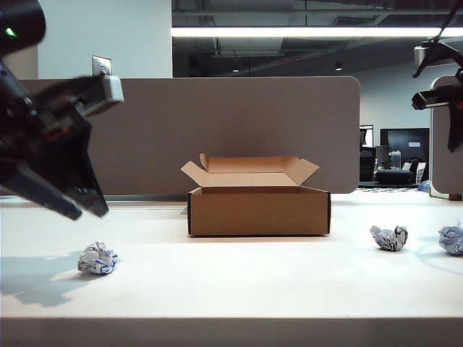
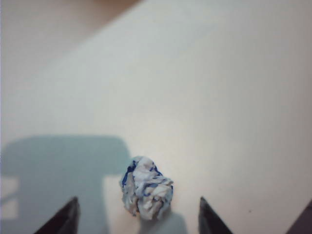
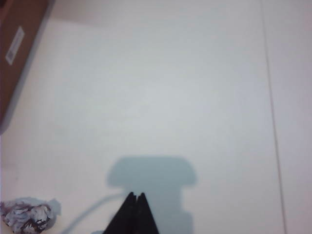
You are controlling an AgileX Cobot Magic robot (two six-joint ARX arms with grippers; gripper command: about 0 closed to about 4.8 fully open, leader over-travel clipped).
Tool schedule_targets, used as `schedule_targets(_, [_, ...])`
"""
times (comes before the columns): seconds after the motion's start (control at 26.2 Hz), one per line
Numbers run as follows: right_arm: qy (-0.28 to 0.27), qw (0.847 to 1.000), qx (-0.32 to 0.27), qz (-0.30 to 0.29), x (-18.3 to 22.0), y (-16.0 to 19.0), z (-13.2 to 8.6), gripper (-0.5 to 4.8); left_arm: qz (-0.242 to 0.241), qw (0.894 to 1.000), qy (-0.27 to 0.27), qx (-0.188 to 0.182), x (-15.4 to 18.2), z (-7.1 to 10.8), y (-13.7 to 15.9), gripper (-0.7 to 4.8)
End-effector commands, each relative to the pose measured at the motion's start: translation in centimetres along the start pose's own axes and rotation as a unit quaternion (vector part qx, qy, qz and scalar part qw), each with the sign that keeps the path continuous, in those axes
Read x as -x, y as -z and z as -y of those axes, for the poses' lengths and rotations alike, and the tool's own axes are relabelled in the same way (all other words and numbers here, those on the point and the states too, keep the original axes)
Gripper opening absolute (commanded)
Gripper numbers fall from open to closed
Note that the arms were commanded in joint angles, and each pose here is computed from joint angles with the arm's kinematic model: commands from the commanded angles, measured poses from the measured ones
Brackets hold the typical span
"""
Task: Pick up all the paper balls on the table and put them in the paper box.
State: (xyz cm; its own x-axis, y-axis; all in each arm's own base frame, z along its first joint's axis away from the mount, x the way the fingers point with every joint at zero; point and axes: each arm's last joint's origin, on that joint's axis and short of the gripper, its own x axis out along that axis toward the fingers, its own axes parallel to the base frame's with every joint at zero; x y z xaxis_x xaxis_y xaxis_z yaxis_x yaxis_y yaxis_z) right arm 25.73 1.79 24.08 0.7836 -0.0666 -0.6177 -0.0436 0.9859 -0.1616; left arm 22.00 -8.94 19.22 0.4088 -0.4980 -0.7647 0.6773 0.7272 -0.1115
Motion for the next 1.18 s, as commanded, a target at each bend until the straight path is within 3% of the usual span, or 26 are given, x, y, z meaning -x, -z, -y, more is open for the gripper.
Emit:
schedule_targets(0.04, [0.005, 1.000, 0.000, 0.015, 0.2, -0.5, 0.1, -0.04, -0.011, 1.000, 0.001, 0.004, -1.0, -0.4, -0.1, 3.06])
schedule_targets(0.19, [0.006, 1.000, 0.000, 0.015, 0.2, -0.5, 0.1, -0.04, -0.037, 0.999, 0.008, 0.015, -2.5, -1.0, -0.2, 3.06])
schedule_targets(0.5, [0.005, 1.000, 0.000, 0.013, -0.5, -0.4, 0.0, -0.04, -0.030, 0.999, 0.011, 0.021, -2.9, -1.1, -0.8, 3.05])
schedule_targets(0.65, [0.001, 1.000, 0.004, -0.017, -2.1, 0.2, -0.3, 0.10, -0.041, 0.999, 0.013, 0.026, -3.2, -1.1, -0.5, 3.05])
schedule_targets(0.84, [-0.005, 0.999, -0.005, -0.035, -3.1, 0.7, -0.5, 1.89, -0.063, 0.997, 0.018, 0.030, -3.7, -1.0, -0.1, 3.05])
schedule_targets(1.07, [0.000, 0.998, -0.022, -0.050, -3.3, 1.0, -0.5, 2.34, -0.072, 0.997, 0.023, 0.020, -4.1, -0.3, -0.1, 3.05])
schedule_targets(1.18, [0.001, 0.997, -0.047, -0.061, -3.4, 1.3, -0.5, 3.65, -0.073, 0.997, 0.016, 0.016, -4.1, -0.2, -0.2, 3.05])
